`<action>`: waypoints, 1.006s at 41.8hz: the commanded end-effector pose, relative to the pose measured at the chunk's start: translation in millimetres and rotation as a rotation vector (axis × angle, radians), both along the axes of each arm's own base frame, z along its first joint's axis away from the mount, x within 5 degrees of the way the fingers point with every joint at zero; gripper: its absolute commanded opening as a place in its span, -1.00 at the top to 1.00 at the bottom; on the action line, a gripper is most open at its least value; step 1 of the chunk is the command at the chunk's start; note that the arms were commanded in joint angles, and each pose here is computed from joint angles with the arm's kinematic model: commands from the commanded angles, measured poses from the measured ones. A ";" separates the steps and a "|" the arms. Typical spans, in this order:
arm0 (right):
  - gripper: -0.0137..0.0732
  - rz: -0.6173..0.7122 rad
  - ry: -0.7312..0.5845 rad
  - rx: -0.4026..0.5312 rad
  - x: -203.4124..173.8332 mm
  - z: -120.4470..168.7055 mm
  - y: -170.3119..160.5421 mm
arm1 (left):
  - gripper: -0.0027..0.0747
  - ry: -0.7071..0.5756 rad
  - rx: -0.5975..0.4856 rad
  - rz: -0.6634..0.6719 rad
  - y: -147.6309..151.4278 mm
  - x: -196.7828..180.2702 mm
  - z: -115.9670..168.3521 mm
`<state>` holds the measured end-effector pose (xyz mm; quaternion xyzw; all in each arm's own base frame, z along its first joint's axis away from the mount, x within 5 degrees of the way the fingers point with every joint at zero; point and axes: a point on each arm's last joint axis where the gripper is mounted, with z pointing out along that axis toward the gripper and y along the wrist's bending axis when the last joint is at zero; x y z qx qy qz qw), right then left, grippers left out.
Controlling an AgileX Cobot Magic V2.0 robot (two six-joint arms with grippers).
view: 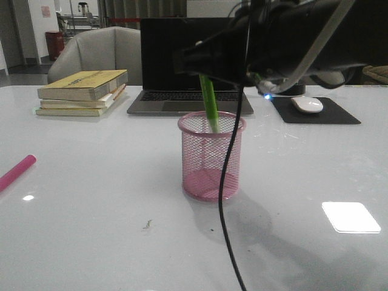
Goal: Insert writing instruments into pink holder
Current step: 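Carry the green marker over the pink holder and drop it in, then open the right gripper and withdraw it from the holder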
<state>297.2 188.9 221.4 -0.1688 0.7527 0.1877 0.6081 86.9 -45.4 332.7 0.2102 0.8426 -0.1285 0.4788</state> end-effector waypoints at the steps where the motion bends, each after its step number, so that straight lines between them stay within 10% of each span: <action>1: -0.14 -0.002 -0.102 0.051 2.0 22.5 0.5 | -0.24 -0.078 -0.056 0.002 -2.4 3.2 13.9; 22: -0.36 0.081 0.103 -0.116 -80.6 108.6 -46.6 | -0.24 -0.081 -0.057 0.002 -2.4 3.3 14.1; 42: -0.36 0.106 0.161 -0.187 -166.1 89.2 -100.9 | -0.25 -0.059 -0.026 0.021 -3.1 11.8 10.9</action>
